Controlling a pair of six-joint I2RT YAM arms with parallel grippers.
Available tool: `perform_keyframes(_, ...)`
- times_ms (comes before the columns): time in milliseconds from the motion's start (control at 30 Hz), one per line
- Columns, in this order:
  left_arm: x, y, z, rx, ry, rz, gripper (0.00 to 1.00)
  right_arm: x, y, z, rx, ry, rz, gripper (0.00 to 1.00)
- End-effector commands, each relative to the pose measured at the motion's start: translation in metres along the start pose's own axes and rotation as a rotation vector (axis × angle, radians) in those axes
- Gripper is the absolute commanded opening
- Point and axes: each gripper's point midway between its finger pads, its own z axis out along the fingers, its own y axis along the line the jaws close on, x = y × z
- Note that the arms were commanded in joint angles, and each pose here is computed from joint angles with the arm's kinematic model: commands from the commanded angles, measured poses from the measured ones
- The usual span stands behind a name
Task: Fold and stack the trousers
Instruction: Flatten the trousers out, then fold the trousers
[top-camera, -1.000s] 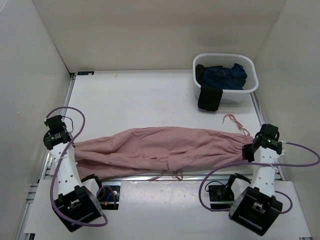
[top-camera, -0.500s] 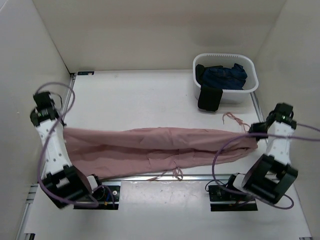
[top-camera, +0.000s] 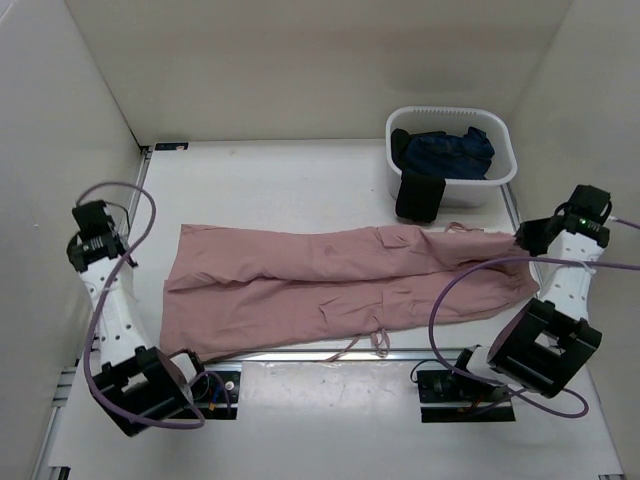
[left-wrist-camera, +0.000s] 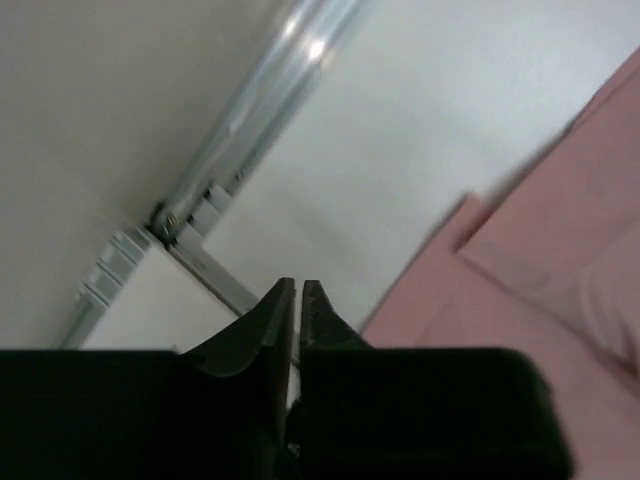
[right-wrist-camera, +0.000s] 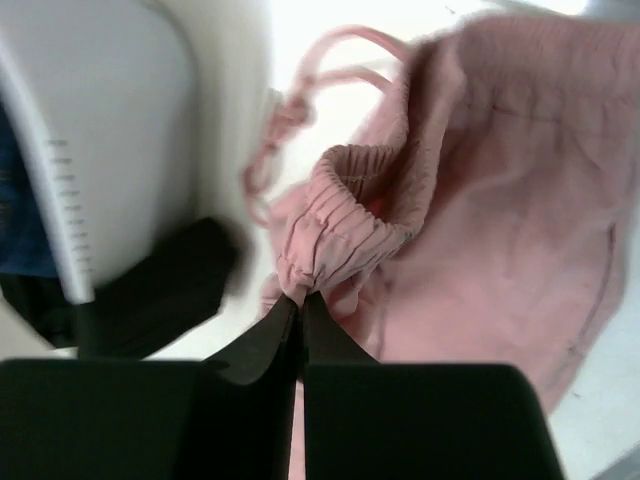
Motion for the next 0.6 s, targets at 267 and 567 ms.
perform_keyframes(267,-0.038,-0.095,0.017,0.435,0.112,0.048,0.64,0.052,-0.029,0.028,0.059,0.113,-0.145,0.0)
perform_keyframes(567,-0.032,-0.194,0.093,0.431,0.296,0.274,0.93,0.062,-0.039,0.038,0.132,0.131,-0.232,0.0)
